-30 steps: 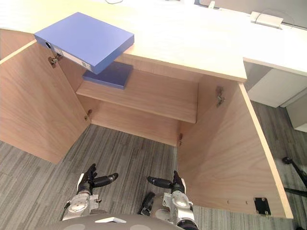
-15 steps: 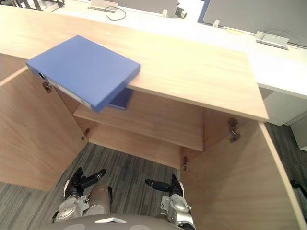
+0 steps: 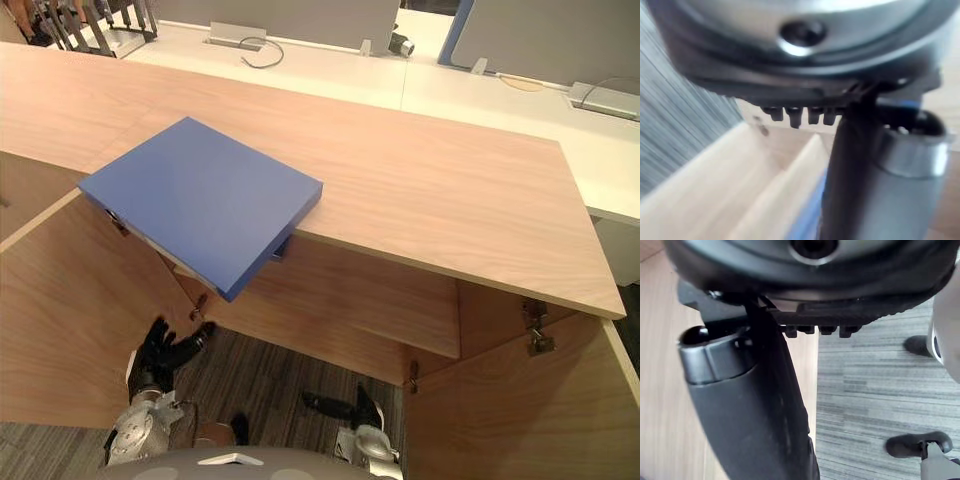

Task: Walk over to the cabinet, pick up the folder, carry it to the office cabinet, place the folder inside the office cabinet, then close the office cabinet door

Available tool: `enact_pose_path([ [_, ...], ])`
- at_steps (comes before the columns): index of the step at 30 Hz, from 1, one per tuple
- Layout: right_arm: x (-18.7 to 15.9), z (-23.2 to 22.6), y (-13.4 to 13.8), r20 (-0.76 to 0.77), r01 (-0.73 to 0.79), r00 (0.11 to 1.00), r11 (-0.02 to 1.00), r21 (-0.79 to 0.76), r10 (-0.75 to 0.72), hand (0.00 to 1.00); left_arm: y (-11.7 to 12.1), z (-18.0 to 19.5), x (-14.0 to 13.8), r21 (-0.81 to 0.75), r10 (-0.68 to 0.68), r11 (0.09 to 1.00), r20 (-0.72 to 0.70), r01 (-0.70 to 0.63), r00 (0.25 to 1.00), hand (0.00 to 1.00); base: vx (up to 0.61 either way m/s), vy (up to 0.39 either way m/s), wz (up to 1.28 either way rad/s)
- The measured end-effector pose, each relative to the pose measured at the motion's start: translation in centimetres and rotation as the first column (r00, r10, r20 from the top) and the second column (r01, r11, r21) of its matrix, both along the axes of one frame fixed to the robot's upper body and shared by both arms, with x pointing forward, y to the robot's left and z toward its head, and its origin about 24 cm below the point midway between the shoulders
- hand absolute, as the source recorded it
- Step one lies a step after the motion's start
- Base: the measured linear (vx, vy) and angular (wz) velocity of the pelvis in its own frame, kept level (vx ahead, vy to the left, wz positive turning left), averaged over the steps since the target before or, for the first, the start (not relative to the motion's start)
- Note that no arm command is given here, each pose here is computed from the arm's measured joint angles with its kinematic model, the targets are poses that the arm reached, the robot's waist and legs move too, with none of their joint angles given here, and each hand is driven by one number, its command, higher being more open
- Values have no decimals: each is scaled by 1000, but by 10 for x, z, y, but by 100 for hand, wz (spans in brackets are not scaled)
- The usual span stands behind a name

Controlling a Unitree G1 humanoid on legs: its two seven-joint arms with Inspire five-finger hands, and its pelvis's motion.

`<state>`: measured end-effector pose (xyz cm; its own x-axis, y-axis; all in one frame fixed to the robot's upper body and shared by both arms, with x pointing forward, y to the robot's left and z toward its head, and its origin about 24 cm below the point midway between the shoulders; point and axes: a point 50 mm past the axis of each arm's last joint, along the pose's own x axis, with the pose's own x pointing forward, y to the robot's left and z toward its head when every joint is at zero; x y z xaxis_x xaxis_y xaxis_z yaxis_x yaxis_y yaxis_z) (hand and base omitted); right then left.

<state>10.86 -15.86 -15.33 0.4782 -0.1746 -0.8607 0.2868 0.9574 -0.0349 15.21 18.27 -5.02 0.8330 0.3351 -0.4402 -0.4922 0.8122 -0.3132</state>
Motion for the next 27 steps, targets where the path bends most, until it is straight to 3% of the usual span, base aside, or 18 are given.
enact_pose_path([
  [5, -10, -4, -2, -35, -2, 999, 1000, 0, 2, 100, -4, 50, 20, -134, 77, 990, 271, -41, 960, 100, -54, 11, 0],
  [8, -11, -4, -2, -39, 1, 999, 1000, 1, -1, 100, 1, 79, 23, -106, 117, 991, 378, -83, 918, 100, -49, 12, 9],
  [12, -11, -5, -1, -40, 7, 999, 1000, 0, -7, 100, 18, 101, 16, 57, 181, 972, 426, -226, 886, 100, -35, 0, 13],
  [20, -21, -8, -2, -72, 92, 993, 996, -22, -93, 100, 47, 117, -4, 278, 447, 766, 418, -579, 791, 100, 14, -23, 23],
  [27, -34, -12, -5, -126, 134, 982, 990, -38, -138, 100, 48, 148, -10, 386, 451, 615, 544, -688, 708, 100, 7, -3, 1],
])
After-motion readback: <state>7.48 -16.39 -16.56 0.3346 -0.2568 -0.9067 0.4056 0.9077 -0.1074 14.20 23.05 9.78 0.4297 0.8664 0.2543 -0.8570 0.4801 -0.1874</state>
